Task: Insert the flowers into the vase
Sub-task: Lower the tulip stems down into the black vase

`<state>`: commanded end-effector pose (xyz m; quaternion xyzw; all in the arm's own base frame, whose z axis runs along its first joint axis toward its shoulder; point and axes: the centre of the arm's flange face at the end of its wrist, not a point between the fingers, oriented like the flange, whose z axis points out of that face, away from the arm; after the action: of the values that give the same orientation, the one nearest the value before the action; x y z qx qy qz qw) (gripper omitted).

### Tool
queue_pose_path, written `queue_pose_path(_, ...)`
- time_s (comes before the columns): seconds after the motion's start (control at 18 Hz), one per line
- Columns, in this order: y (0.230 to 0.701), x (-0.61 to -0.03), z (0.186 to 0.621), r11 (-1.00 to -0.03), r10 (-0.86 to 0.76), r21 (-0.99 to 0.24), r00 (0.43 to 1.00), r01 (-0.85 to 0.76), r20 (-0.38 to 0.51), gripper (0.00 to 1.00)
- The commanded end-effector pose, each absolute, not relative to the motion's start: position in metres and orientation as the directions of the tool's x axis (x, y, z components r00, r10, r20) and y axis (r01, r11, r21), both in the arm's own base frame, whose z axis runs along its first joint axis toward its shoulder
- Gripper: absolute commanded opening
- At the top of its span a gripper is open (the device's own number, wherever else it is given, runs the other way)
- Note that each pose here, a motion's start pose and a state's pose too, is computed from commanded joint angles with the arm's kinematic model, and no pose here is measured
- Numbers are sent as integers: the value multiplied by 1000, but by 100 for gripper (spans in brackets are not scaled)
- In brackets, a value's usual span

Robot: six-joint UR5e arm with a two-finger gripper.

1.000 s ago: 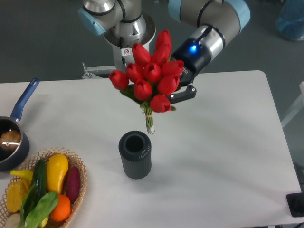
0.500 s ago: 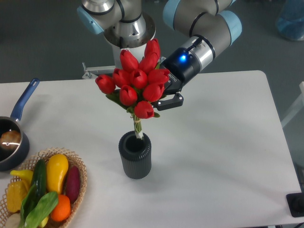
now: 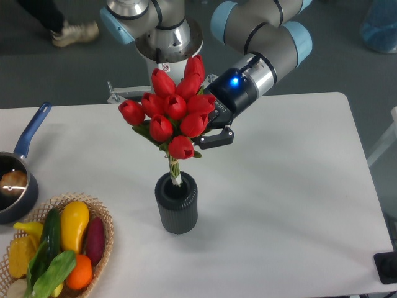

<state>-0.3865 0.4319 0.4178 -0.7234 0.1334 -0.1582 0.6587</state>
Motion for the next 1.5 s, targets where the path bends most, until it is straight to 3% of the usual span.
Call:
queue_pose_path(0.61, 436, -391, 396, -120, -402, -992, 912, 41, 87, 0)
queue_pose_path(1.5, 432, -387, 330, -174, -400, -981, 905, 83, 147, 0)
